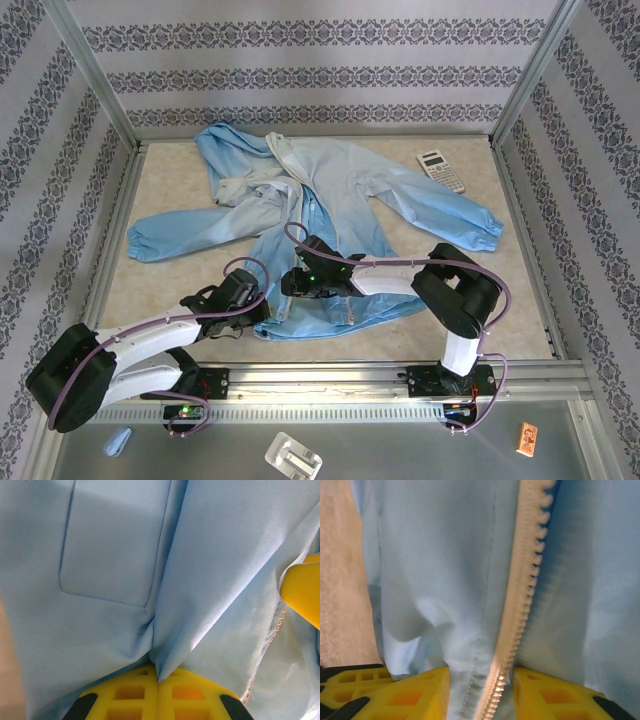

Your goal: Zip up the jacket

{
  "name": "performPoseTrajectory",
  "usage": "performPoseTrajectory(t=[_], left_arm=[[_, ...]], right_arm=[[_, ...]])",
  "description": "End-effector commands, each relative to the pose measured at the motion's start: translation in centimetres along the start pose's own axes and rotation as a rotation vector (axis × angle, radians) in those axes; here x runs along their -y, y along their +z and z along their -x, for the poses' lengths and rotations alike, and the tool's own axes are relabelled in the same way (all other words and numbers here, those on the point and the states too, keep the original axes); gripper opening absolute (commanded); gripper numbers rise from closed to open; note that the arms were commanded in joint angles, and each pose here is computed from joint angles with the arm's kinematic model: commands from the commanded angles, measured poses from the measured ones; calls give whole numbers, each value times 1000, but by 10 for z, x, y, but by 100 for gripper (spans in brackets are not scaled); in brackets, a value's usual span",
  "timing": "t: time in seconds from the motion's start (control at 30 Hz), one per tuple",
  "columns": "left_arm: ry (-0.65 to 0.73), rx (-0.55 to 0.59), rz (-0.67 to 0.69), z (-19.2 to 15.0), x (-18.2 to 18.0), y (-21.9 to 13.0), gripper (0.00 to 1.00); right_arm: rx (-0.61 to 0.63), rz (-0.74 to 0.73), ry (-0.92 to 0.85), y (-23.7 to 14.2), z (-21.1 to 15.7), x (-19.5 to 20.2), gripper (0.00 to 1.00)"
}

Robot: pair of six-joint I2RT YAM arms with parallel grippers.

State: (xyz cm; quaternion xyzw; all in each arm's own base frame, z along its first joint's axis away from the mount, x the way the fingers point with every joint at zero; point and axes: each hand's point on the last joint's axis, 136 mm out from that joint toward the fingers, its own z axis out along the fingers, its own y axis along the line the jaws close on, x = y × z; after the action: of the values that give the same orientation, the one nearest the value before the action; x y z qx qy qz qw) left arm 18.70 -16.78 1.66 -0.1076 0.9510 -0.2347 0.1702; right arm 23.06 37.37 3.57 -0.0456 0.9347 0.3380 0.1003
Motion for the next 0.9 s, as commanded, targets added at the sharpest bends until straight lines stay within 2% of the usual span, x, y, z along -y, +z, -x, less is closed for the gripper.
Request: performPoseTrajectory(t=[0.0, 0.1, 0.23, 0.43, 0.6, 0.73, 0.87], left_arm=[[1, -53, 61, -13, -22, 5, 4], [7, -59, 57, -13, -20, 6, 5], [20, -64, 50, -12, -16, 5, 4], [43, -58, 33, -4, -5, 3, 5], [45, -54, 18, 2, 4, 6, 5], [63, -72, 36, 4, 7, 8, 5], [68, -79, 32, 5, 10, 7, 5]], right_arm=[[7, 45, 3, 2, 5, -15, 41], [25, 96, -6, -1, 8, -26, 41], [49, 159, -48, -13, 13, -44, 34], [56, 162, -128, -30, 12, -66, 30], [56, 175, -146, -33, 12, -70, 26], [46, 166, -141, -28, 12, -67, 18], [31, 136, -120, -21, 11, -58, 19]])
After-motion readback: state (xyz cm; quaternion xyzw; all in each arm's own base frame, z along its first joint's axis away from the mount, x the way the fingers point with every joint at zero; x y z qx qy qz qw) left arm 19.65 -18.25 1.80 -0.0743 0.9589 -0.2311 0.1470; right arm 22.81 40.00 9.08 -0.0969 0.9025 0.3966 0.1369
